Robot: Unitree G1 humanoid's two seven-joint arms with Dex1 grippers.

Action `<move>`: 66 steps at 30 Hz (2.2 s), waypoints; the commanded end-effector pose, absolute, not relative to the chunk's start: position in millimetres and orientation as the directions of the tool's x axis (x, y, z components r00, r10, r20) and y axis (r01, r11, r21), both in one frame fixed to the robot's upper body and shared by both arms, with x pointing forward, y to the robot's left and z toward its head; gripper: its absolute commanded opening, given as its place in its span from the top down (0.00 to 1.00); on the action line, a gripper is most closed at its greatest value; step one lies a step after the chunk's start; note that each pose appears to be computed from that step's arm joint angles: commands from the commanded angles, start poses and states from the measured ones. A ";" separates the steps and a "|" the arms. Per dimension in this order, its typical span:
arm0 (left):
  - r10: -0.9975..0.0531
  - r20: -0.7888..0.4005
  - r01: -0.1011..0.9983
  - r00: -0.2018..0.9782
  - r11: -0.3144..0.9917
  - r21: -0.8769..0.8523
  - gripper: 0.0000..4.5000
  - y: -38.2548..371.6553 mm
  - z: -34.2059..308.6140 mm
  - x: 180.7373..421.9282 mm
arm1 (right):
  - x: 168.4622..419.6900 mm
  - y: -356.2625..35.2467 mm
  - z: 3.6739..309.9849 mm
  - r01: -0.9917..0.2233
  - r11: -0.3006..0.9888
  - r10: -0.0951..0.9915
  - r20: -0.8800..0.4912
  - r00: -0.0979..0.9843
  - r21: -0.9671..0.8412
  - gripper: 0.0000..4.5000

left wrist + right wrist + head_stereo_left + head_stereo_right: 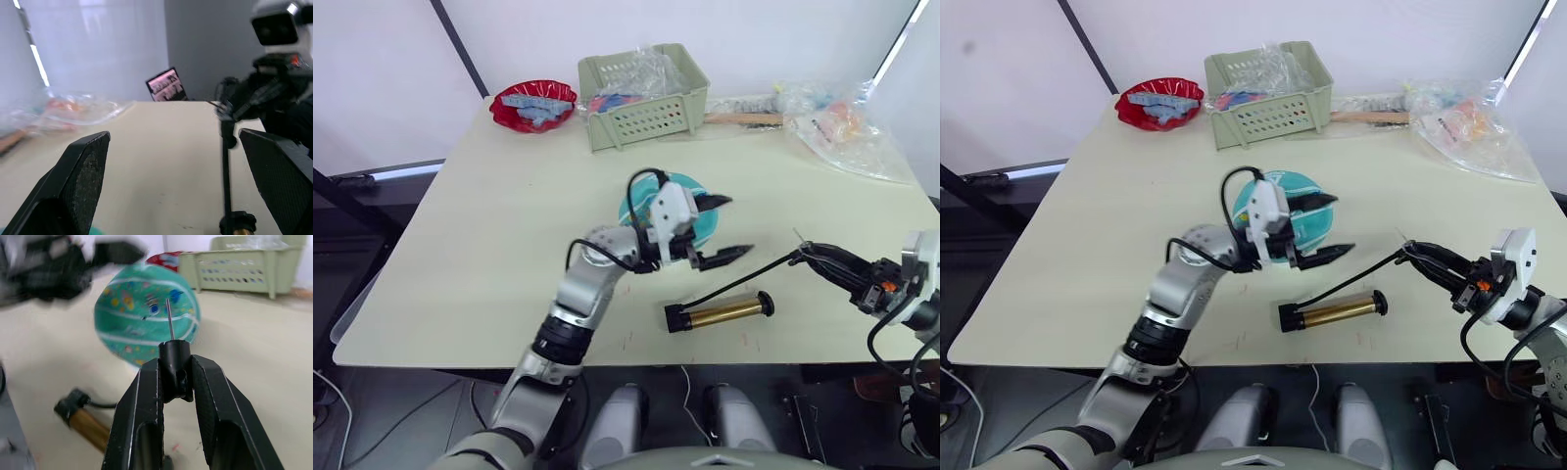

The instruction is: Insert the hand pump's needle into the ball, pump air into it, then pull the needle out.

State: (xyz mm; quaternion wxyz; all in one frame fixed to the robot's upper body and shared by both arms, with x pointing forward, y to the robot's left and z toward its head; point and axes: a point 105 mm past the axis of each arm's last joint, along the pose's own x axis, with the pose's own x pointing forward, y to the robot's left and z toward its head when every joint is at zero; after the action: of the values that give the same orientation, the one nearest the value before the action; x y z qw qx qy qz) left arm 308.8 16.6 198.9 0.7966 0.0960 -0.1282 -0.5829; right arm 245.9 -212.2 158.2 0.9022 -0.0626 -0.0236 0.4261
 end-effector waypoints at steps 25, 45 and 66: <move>-0.729 -0.112 0.727 0.676 0.633 0.267 0.01 133.5 205.8 372.1 | 242.7 -200.6 160.5 -0.775 0.569 0.812 0.040 0.582 -0.274 0.93; -0.691 -0.178 0.713 0.701 0.668 0.211 0.01 134.7 182.2 385.4 | 234.9 -188.2 165.3 -0.776 0.556 0.829 0.130 0.544 -0.299 0.93; -0.665 -0.117 0.674 0.738 0.718 0.173 0.99 120.7 177.0 388.9 | 252.1 -171.7 175.9 -0.810 0.549 0.828 0.004 0.560 -0.206 0.93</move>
State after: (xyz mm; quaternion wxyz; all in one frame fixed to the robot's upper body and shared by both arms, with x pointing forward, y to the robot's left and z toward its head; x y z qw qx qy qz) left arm 389.0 122.7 168.3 0.9227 0.0998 0.0437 -0.3698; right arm 252.2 -177.4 166.0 0.8817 -0.0870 -0.0516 0.4608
